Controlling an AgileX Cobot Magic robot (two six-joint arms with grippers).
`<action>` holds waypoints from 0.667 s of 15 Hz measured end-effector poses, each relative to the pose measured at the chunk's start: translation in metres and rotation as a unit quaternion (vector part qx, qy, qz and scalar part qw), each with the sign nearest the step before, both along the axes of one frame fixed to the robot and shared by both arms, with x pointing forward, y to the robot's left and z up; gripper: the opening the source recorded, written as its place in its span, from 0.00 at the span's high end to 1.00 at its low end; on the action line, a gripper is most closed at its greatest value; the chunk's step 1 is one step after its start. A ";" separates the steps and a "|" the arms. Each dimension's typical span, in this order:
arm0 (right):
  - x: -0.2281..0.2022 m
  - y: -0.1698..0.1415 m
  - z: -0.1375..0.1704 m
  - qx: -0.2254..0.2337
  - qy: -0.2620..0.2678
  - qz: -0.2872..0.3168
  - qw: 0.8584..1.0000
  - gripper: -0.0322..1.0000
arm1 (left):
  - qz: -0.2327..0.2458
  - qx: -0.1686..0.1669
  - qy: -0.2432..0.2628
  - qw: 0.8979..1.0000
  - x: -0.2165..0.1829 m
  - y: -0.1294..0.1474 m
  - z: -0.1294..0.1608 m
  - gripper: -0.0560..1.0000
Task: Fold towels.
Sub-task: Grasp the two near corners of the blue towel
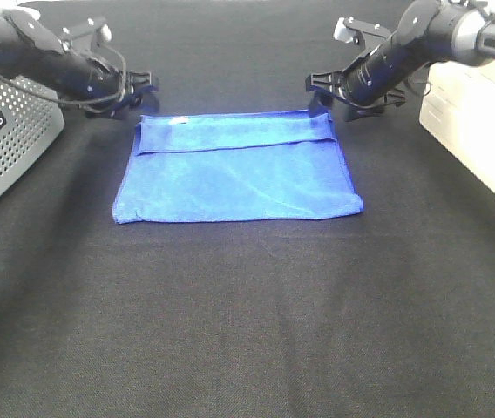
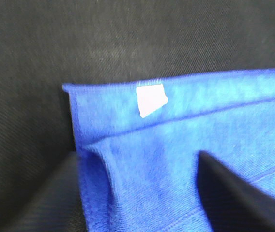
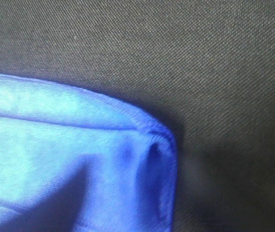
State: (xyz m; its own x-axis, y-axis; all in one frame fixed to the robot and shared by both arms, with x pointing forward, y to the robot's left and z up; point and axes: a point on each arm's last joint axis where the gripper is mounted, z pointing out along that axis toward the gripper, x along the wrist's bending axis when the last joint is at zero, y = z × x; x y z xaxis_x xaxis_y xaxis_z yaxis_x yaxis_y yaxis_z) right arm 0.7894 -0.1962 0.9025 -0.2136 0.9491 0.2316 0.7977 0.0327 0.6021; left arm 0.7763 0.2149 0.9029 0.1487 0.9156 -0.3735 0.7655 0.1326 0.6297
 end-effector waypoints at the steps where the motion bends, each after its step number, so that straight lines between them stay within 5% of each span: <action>1: -0.004 0.000 0.014 -0.007 0.008 0.011 1.000 0.19 | -0.004 -0.001 0.004 1.000 -0.001 0.003 0.004 0.27; 4: -0.018 0.001 0.046 -0.006 0.042 0.032 0.999 0.16 | -0.047 -0.007 0.062 0.997 -0.012 0.007 0.004 0.26; 8: -0.042 0.002 0.042 -0.003 0.178 0.056 0.982 0.16 | -0.091 -0.029 0.179 0.979 -0.032 0.003 -0.002 0.29; 10: -0.046 0.002 0.042 -0.002 0.199 0.058 0.978 0.17 | -0.097 -0.030 0.199 0.975 -0.036 0.003 -0.003 0.29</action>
State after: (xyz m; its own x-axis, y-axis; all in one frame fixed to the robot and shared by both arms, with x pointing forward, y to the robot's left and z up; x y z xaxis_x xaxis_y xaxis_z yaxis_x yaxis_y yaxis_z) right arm 0.7438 -0.1942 0.9442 -0.2139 0.9250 0.3139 0.9596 0.1388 0.2449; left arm 0.7403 0.2181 0.8997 0.1492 0.8600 -0.4881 0.9617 -0.0115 0.2737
